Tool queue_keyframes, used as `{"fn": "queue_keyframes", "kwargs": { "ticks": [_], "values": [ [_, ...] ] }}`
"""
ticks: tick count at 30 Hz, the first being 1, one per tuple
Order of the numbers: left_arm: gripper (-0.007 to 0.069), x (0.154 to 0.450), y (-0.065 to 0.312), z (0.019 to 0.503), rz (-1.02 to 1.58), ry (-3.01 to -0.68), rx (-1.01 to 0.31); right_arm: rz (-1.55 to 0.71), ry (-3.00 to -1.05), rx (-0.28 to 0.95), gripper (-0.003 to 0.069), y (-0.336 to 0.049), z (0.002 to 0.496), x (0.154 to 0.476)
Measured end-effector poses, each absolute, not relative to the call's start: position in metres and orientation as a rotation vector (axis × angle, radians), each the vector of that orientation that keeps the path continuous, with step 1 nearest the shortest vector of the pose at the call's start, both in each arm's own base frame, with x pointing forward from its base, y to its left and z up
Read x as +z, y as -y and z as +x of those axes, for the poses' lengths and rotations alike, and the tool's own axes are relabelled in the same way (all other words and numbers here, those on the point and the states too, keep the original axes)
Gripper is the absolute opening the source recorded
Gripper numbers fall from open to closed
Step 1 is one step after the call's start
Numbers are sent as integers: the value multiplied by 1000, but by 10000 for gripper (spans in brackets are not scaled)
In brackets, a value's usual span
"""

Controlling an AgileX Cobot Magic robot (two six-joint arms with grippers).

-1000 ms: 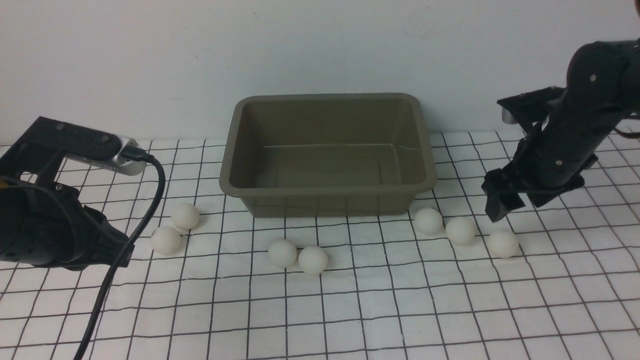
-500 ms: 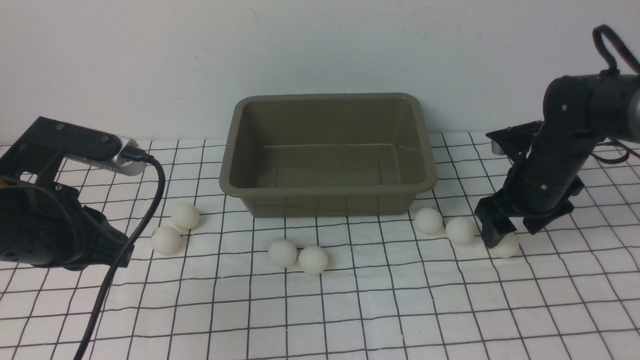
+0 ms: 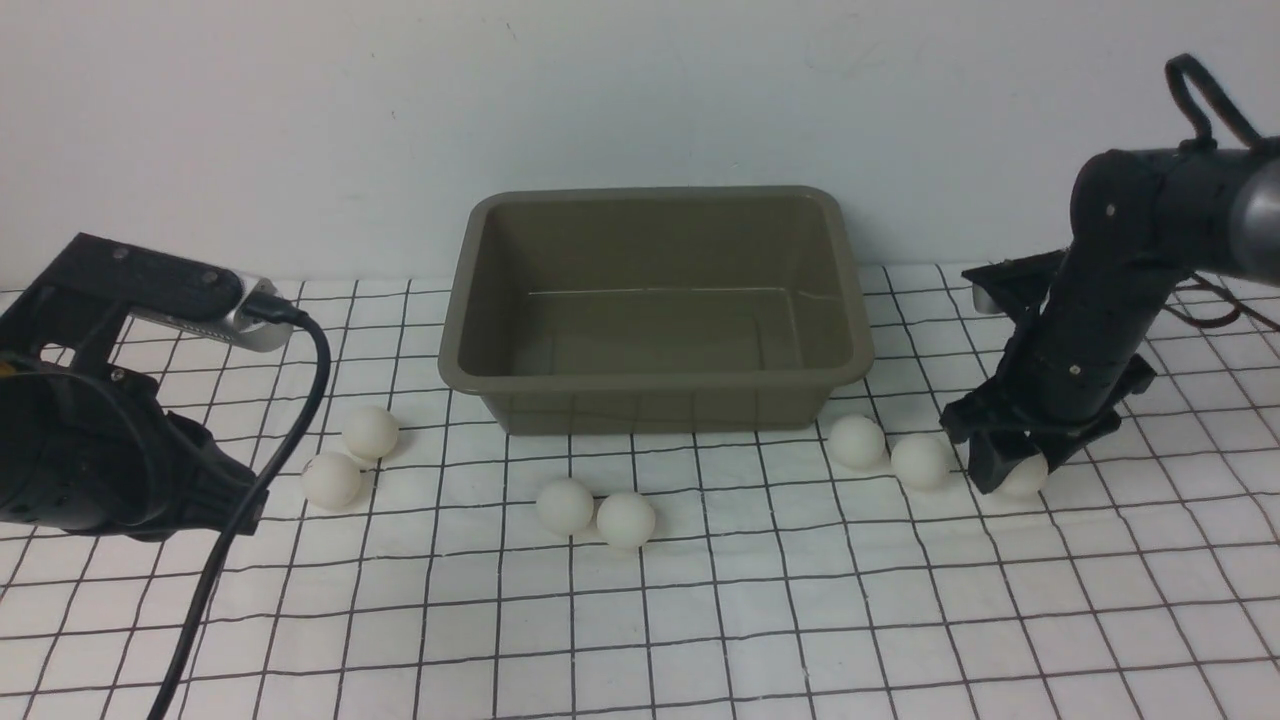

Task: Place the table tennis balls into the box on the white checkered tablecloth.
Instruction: 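Reach for and grasp a ping pong ball on the table, then release the ping pong ball into the bin and lift the gripper away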

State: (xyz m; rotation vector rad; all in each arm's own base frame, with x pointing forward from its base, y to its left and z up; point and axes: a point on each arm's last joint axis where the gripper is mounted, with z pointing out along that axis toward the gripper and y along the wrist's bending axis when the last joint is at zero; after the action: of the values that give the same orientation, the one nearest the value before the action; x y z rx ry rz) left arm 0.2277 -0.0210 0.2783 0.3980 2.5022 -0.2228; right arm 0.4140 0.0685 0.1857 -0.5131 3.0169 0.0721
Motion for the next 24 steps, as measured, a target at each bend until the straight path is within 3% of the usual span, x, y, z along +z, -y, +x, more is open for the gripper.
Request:
{"fn": "queue_keyframes", "kwargs": {
  "ticks": [8, 16, 19, 24],
  "values": [
    [-1, 278, 21, 228, 398, -2502, -223, -506, -2814, 94, 360, -85, 436, 248],
    [-1, 278, 21, 228, 398, -2502, -223, -606, -2577, 194, 360, -152, 440, 308],
    [-1, 278, 21, 228, 398, -2502, -223, -667, -2566, 218, 360, -180, 442, 299],
    [-1, 278, 21, 227, 402, -2510, -228, -736, -2637, 240, 360, -207, 455, 251]
  ]
}}
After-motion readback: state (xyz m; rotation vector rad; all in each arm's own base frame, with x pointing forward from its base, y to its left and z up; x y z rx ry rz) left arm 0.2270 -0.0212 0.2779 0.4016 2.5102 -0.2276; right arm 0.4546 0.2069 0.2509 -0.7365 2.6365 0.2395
